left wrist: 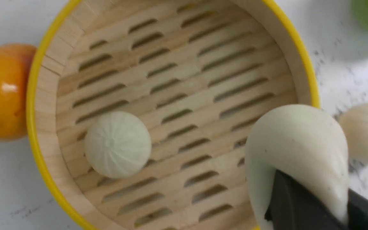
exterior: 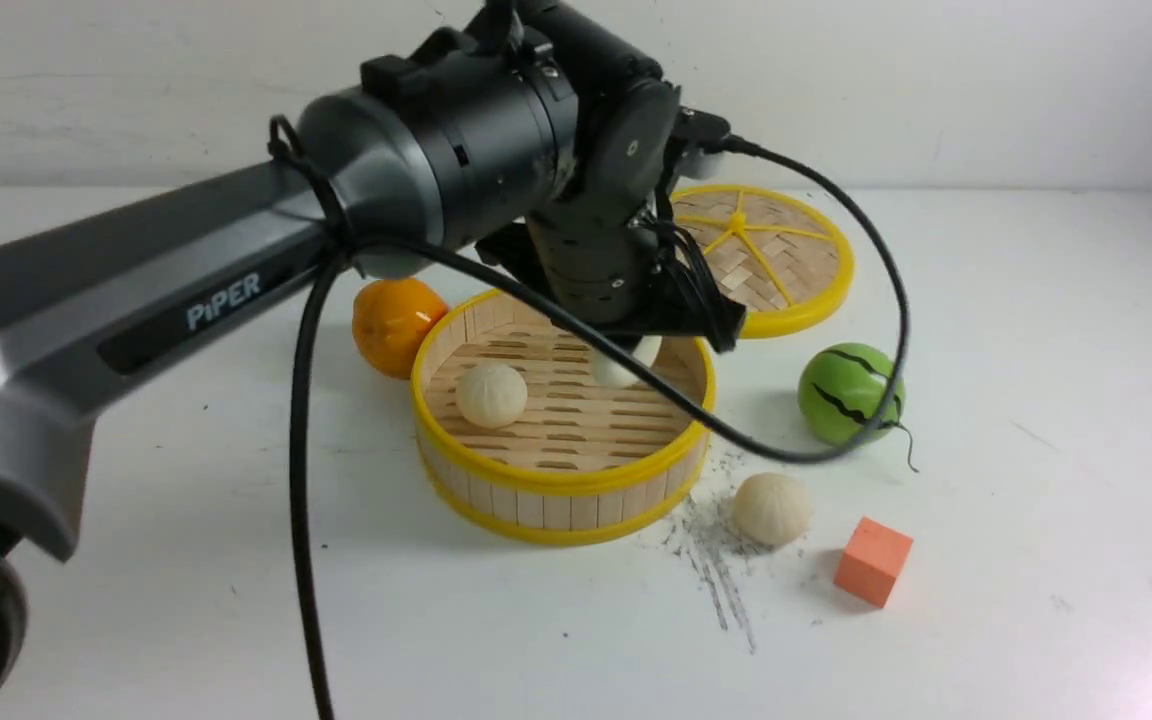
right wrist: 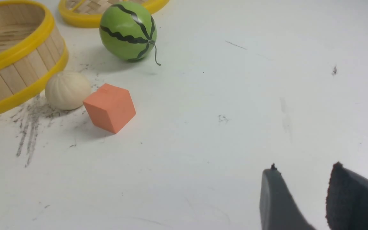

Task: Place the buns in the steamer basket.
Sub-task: Use the left arm to put the steamed stuffed bun into the steamer, then use the right arm to grab a steamed stuffed bun

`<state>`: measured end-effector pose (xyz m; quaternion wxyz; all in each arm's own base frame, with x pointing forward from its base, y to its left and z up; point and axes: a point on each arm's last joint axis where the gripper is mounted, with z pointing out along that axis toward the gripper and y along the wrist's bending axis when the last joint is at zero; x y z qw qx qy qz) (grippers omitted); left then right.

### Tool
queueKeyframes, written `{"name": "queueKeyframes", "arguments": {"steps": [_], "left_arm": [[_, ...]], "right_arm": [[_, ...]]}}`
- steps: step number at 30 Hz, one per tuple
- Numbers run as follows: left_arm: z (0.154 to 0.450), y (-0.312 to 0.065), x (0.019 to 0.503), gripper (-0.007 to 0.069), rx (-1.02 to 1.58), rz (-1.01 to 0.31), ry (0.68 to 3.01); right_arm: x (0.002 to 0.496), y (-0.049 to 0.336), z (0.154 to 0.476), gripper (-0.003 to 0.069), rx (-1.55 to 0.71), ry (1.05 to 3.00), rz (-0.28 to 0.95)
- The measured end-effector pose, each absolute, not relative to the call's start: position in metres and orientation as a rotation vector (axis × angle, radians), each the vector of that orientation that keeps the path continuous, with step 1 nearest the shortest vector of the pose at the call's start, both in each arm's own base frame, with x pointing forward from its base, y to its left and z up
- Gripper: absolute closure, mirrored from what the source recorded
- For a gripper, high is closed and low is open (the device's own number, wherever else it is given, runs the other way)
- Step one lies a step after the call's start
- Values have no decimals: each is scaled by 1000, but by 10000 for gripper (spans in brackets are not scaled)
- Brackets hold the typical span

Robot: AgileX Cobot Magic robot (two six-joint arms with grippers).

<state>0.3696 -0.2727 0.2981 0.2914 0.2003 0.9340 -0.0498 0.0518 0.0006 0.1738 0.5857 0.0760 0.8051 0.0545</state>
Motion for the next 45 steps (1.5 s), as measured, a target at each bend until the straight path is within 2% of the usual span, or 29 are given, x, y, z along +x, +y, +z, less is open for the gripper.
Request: {"name": "queueKeyframes", "arguments": {"steps": [3, 5, 7, 11, 14, 17, 18, 21, 22, 23, 27, 33, 39, 43, 45], "left_arm": [[279, -266, 387, 619, 490, -137, 2519], [252, -260, 401, 589, 463, -112, 2573], [233, -257, 409, 534, 454, -89, 2611], [210, -257, 414, 360, 461, -53, 2660], [205, -257, 414, 223, 464, -43, 2674], [207, -256, 413, 137, 464, -32, 2684], [215, -254, 412, 94, 461, -16, 2691], [247, -250, 408, 58, 439, -12, 2674], [254, -250, 408, 56, 435, -16, 2668], [283, -246, 402, 54, 415, -30, 2638], [355, -228, 375, 58, 388, -87, 2554], [436, -197, 318, 106, 356, -239, 2422], [469, -155, 250, 197, 351, -305, 2369], [462, -133, 214, 260, 360, -295, 2385], [446, -113, 184, 321, 367, -282, 2412]], "right_arm": [[52, 1, 174, 420, 177, 1878, 127], [52, 1, 174, 420, 177, 1878, 127], [52, 1, 174, 420, 177, 1878, 127], [52, 1, 174, 420, 177, 1878, 127], [52, 1, 174, 420, 177, 1878, 127], [52, 1, 174, 420, 177, 1878, 127], [52, 1, 174, 420, 177, 1878, 127], [52, 1, 174, 420, 177, 1878, 127], [52, 1, 174, 420, 177, 1878, 127], [52, 1, 174, 420, 177, 1878, 127], [52, 1, 174, 420, 177, 1878, 127], [52, 1, 174, 420, 177, 1878, 127], [52, 1, 174, 420, 177, 1878, 127], [52, 1, 174, 420, 178, 1878, 128], [52, 1, 174, 420, 178, 1878, 128]]}}
